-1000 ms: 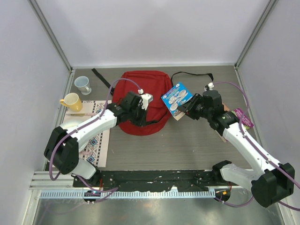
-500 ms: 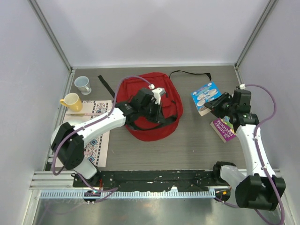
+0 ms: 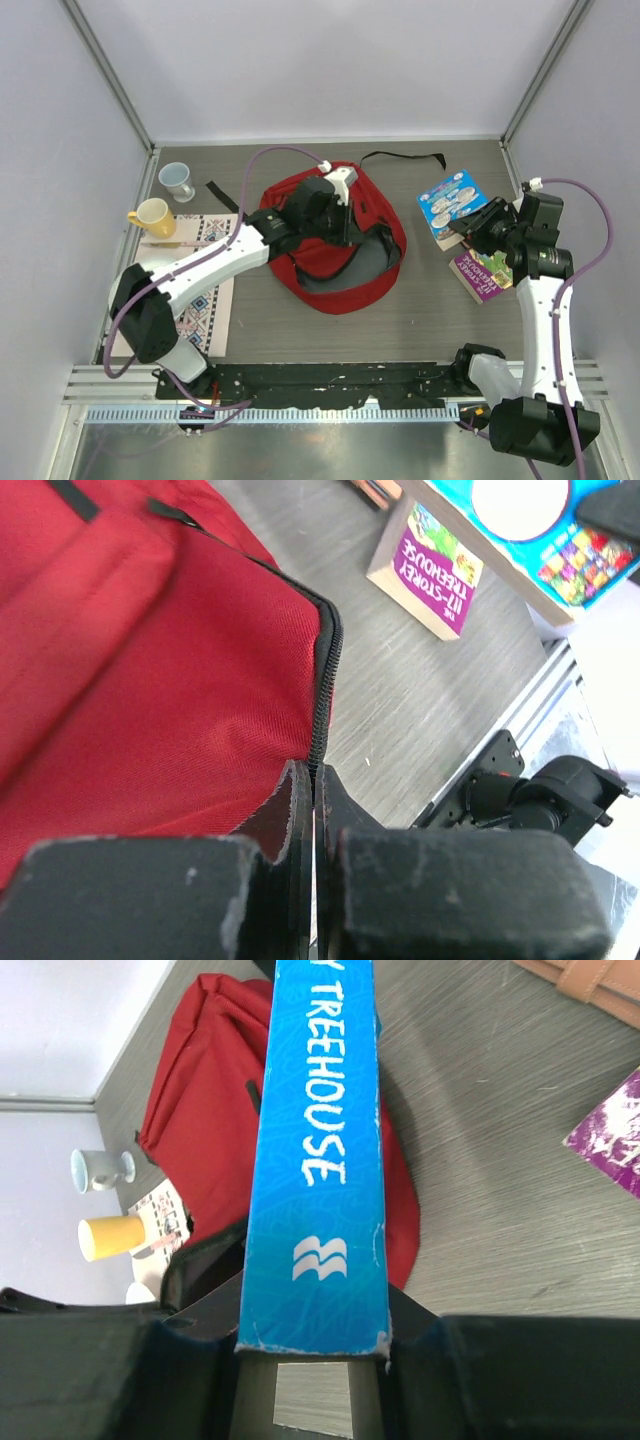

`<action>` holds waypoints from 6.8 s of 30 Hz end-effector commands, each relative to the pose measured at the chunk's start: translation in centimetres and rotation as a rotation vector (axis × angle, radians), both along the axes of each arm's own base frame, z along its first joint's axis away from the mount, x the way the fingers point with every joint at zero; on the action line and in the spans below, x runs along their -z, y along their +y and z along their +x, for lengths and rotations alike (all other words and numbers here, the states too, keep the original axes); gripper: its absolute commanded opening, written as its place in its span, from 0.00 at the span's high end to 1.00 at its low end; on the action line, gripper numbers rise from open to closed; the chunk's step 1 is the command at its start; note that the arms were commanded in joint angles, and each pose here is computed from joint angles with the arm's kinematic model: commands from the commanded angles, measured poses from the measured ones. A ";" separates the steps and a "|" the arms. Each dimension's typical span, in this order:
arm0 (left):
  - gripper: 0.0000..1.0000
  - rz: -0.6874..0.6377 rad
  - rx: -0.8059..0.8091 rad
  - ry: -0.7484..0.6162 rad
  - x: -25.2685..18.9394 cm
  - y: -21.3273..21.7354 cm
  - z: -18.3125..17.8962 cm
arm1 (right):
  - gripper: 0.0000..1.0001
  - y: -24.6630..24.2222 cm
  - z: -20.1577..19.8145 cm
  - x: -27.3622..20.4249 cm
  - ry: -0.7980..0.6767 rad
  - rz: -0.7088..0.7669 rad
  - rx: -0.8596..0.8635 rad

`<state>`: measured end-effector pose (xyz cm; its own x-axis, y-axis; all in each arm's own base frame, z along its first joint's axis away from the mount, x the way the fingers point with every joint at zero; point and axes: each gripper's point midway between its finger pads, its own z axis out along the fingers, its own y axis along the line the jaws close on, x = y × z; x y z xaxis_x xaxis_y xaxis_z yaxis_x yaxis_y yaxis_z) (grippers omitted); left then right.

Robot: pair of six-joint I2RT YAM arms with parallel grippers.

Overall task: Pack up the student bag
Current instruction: Place the book in the student bag, then pick up the book from the center of the board.

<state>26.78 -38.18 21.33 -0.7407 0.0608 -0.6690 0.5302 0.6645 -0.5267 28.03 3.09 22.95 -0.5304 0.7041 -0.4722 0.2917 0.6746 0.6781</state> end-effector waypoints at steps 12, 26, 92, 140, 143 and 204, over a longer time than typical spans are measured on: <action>1.00 -0.087 -0.246 -0.266 -11.4 5.6 6.1 | 0.99 3.5 -5.7 -6.7 -0.180 0.036 -0.107; 1.00 -0.164 -0.355 -0.414 -17.3 7.1 7.4 | 0.99 9.9 -9.2 -10.7 -0.252 0.274 -0.418; 1.00 -0.277 -0.181 -0.265 -14.9 4.6 3.7 | 0.55 29.7 8.9 14.4 0.014 0.426 -0.201; 0.33 -0.126 -0.087 -0.082 -4.4 5.9 0.1 | 0.08 -3.5 -2.7 3.1 -0.016 -0.398 0.395; 0.16 -0.174 -0.123 -0.122 -6.1 6.3 0.2 | 0.00 -6.4 -3.1 4.8 0.111 -0.362 0.471; 0.17 -0.376 0.438 0.275 13.9 -27.3 0.6 | 0.23 -16.1 -5.8 18.3 0.320 -0.015 0.607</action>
